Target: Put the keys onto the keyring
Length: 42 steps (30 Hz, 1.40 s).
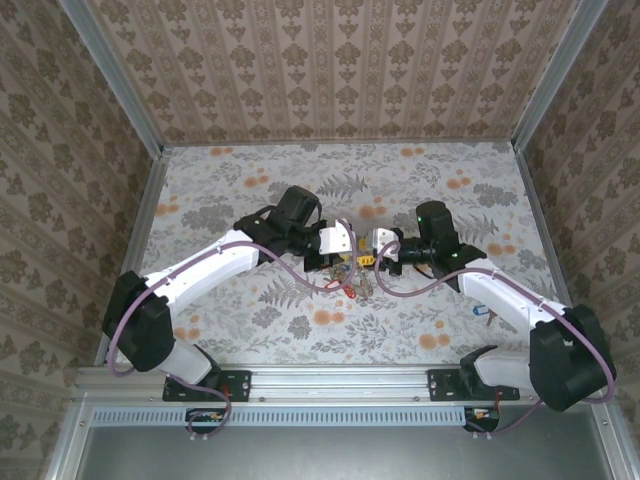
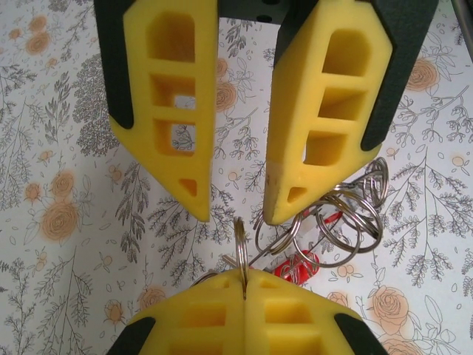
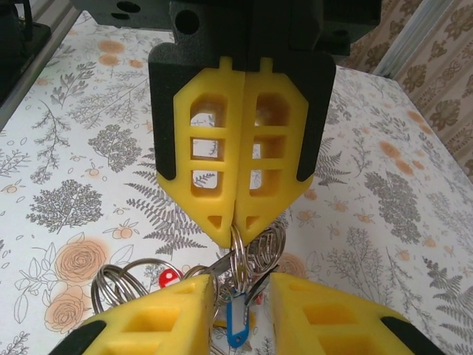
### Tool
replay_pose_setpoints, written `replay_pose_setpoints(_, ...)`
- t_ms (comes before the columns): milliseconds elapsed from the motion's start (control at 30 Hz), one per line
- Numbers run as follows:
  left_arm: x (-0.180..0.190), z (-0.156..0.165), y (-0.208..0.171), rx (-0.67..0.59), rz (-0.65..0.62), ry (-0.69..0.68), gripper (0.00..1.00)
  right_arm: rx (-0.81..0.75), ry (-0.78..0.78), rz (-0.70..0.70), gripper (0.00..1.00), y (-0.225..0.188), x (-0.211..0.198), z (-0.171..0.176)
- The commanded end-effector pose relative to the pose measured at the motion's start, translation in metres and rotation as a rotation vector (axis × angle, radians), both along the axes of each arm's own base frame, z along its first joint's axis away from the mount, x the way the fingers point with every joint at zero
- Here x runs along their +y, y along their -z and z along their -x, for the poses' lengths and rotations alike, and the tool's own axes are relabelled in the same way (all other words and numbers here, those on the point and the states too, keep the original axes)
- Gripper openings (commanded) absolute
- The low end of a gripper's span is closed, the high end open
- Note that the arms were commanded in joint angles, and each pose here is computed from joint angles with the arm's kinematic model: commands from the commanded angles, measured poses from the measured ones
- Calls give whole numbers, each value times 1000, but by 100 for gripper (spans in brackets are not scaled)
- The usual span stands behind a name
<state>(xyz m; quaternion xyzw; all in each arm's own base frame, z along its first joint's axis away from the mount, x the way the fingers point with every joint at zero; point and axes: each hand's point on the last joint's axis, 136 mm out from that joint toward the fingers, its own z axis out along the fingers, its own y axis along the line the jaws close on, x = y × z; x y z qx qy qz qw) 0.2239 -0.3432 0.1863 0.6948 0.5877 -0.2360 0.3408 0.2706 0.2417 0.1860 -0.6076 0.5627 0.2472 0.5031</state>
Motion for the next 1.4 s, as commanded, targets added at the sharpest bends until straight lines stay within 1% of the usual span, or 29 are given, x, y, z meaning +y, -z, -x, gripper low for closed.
replay_pose_setpoints(0,-6,2,-30,-42,65,21,0,-14,-38,-33,26,-13,7,-1)
replay_pose_setpoints(100,-6,3,-30,-42,67,25,0,-12,-43,-36,24,-13,8,-2)
replay_pose_setpoints(167,-6,3,-30,-42,68,25,0,-4,-48,-46,19,-13,9,-2)
replay_pose_setpoints(200,-6,3,-30,-41,66,25,0,-2,-49,-51,19,-14,9,-3)
replay_pose_setpoints(533,-7,5,-33,-40,96,27,0,59,-90,-81,18,-14,14,-1)
replay_pose_setpoints(633,-6,3,-35,-43,111,15,0,82,-84,-83,7,-10,14,-2)
replay_pose_setpoints(700,-4,0,-36,-37,128,-9,1,83,-65,-85,3,-8,13,-5)
replay_pose_setpoints(733,-2,-2,-37,-30,147,-28,4,84,-56,-92,1,-6,12,-5)
replay_pose_setpoints(767,1,-5,-38,-28,171,-54,11,81,-47,-112,0,-6,11,-6)
replay_pose_setpoints(833,8,-8,-38,-14,229,-95,21,94,-24,-173,0,-10,8,-10)
replay_pose_setpoints(867,13,-10,-38,3,269,-119,24,98,-17,-203,0,-13,7,-11)
replay_pose_setpoints(933,22,-13,-37,41,345,-158,26,101,-22,-238,0,-17,7,-11)
replay_pose_setpoints(1000,26,-10,-37,80,413,-164,29,116,-24,-273,0,-18,9,-10)
replay_pose_setpoints(1133,27,-12,-32,106,479,-195,29,118,-9,-355,0,-28,9,-11)
replay_pose_setpoints(1200,25,-13,-33,122,515,-200,29,142,-1,-377,0,-25,9,-13)
replay_pose_setpoints(1367,19,-23,-33,124,575,-220,29,155,20,-452,0,-35,8,-15)
